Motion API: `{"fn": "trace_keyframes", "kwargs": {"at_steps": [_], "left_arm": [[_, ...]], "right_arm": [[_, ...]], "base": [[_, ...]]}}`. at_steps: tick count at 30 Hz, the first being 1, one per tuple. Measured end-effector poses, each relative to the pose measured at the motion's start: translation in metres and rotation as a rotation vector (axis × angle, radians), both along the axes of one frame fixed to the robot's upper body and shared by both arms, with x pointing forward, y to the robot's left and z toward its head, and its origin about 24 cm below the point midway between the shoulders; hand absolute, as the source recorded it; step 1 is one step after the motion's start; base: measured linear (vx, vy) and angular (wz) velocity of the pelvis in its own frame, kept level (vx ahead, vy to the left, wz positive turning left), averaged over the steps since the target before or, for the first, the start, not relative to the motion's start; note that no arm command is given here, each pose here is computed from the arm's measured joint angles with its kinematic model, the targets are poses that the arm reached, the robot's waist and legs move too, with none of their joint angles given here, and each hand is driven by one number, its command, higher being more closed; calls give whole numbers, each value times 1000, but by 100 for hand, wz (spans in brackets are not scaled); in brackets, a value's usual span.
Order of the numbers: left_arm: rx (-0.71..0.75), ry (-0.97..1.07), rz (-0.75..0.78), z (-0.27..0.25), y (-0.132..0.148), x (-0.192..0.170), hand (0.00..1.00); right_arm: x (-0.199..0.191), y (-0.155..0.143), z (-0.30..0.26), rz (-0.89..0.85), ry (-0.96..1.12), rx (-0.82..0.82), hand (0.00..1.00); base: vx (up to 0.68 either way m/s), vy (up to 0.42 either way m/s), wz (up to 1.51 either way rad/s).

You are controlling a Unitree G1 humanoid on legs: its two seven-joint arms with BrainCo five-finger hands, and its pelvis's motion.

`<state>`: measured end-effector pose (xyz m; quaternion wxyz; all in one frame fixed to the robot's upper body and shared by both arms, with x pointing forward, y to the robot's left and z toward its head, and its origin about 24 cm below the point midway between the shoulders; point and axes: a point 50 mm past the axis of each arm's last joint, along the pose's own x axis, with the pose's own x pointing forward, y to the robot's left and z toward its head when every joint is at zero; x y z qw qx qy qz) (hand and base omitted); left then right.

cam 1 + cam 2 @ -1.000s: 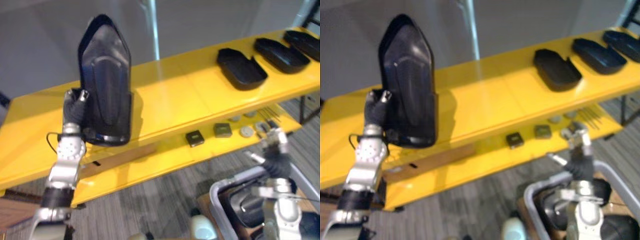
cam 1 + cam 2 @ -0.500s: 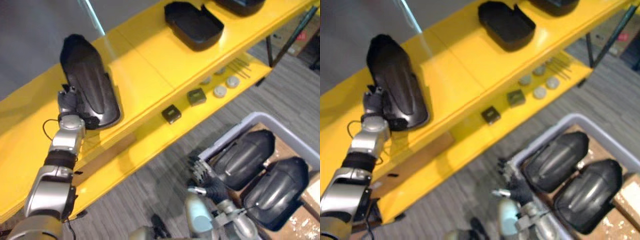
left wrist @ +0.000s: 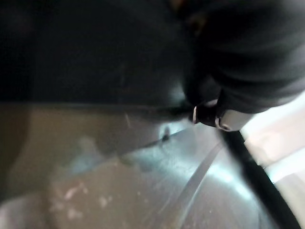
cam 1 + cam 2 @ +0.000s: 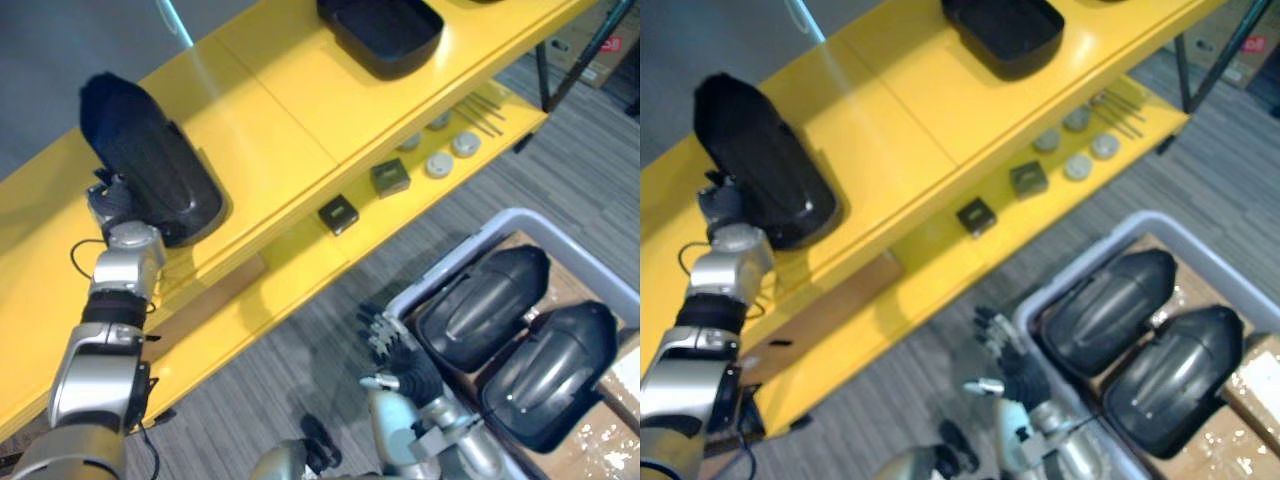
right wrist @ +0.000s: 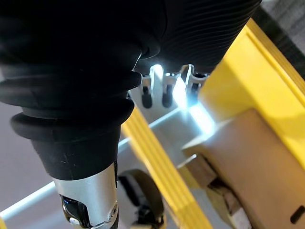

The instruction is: Walk over and take plastic housings, then place them on the shelf

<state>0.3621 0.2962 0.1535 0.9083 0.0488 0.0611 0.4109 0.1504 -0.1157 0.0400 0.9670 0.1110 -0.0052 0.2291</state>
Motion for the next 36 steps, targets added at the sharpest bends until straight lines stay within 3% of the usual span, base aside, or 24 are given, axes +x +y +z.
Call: {"fn": "trace_keyframes", "kwargs": {"at_steps": [15,23,29,36], "left_arm": [[3,-75,203,15,4,-4,0],[-60,-377,491,58,27,-22,0],[19,-474,532,78,40,-32,0],[121,-604,448,101,58,-40,0]], "right_arm": [[-1,1,3,12,-3,-12,0],[-10,-2,5,-119,-48,4,0],[-2,-8,6,-173,-119,-42,0],[34,-45,11,-366,-203,-102,0]], "base": [[1,-2,0],[14,-1,1],[23,2,16],[55,29,22]]}}
